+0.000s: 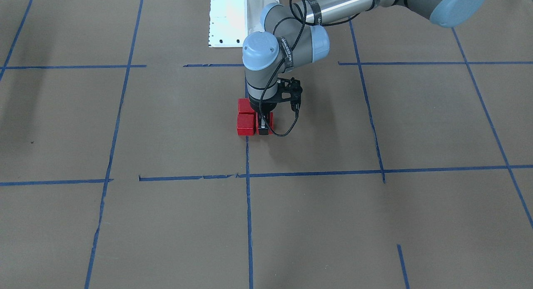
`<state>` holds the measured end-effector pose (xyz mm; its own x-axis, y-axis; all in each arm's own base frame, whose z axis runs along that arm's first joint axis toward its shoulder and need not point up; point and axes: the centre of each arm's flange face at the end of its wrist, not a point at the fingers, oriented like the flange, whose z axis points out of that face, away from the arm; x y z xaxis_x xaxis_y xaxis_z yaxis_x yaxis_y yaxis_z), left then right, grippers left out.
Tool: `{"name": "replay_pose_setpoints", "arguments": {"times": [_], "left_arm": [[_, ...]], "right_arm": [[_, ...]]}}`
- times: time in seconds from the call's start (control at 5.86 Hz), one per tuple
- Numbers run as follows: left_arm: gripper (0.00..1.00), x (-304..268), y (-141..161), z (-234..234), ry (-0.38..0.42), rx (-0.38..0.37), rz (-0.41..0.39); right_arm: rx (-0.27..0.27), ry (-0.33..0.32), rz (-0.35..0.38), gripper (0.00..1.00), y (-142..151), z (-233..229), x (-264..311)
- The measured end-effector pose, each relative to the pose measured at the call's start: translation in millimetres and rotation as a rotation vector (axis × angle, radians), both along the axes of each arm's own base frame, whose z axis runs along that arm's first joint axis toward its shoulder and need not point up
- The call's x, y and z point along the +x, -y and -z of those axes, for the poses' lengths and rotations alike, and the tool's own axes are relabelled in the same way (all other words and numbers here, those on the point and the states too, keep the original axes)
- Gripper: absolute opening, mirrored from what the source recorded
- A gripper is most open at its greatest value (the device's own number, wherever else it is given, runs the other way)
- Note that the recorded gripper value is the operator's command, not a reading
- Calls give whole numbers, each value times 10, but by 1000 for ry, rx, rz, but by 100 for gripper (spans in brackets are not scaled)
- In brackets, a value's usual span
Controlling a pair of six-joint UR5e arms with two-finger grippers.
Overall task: Form red blocks into L shape at center
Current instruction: 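Set the cube down against the farther cube and open the left gripper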
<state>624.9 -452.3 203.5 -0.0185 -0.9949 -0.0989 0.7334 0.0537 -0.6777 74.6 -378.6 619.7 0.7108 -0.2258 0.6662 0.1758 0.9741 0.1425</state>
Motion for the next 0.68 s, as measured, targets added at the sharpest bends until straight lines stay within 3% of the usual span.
{"name": "replay_pose_setpoints", "arguments": {"times": [0.68], "left_arm": [[29,40,4,-21,-11,-7,10]], "right_arm": [[2,0,0,100,0,2,3]]}}
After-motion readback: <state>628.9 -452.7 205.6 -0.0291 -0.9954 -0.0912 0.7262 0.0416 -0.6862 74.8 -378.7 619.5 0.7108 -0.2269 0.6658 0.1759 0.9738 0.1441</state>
